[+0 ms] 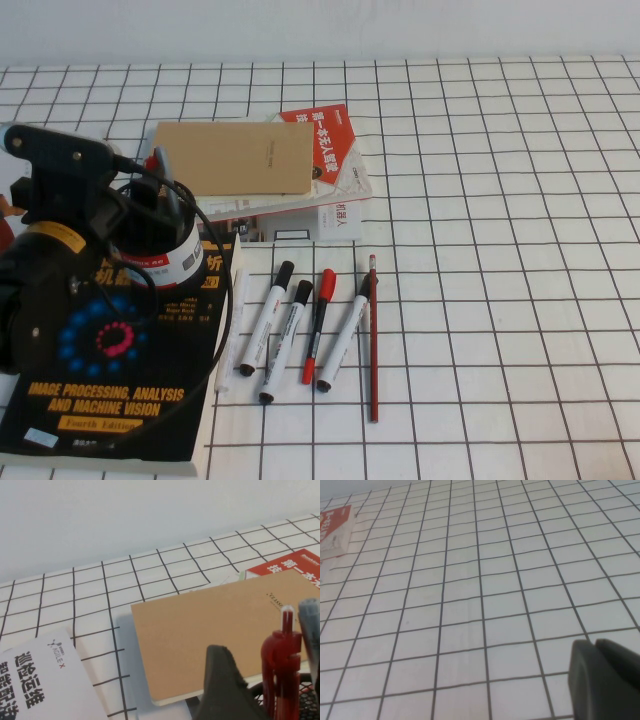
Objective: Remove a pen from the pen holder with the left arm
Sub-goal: 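Take a marker out of the pen holder and lay it on the table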
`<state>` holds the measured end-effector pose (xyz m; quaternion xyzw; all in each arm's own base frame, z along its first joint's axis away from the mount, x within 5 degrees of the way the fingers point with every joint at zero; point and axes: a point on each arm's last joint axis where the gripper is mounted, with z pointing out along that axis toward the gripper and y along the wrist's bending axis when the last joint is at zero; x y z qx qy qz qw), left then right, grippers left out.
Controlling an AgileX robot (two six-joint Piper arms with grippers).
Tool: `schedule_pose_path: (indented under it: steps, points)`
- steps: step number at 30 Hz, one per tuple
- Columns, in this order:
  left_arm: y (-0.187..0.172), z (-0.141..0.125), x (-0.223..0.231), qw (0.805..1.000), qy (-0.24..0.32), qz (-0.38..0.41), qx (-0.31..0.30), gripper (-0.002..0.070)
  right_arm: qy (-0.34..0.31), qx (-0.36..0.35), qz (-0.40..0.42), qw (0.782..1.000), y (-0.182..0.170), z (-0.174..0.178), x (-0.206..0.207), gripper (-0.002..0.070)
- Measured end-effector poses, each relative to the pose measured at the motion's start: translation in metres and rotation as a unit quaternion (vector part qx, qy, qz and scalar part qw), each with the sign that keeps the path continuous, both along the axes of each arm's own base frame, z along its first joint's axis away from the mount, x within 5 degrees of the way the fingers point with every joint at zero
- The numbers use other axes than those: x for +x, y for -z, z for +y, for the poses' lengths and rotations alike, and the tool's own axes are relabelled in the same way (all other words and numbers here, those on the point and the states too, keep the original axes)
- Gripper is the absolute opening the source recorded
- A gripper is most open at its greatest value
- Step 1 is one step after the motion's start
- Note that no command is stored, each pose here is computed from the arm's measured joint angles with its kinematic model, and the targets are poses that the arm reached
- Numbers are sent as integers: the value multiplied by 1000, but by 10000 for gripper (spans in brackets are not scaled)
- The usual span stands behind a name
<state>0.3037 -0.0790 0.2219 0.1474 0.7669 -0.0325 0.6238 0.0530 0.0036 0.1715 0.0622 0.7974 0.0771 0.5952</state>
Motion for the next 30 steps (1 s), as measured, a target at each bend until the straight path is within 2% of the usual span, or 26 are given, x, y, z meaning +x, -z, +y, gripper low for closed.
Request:
schedule_pose_path:
  steps: [19,21,28,30]
  points:
    - [-2,-5,12,1000,11,1,11,338,0,0,0,1000,0,0,0,-16]
    - [-2,-5,12,1000,11,3,12,316,0,0,0,1000,0,0,0,-17]
    - [-2,-5,12,1000,11,4,12,139,0,0,0,1000,0,0,0,-17]
    - [-2,-5,12,1000,11,4,12,116,0,0,0,1000,0,0,0,-16]
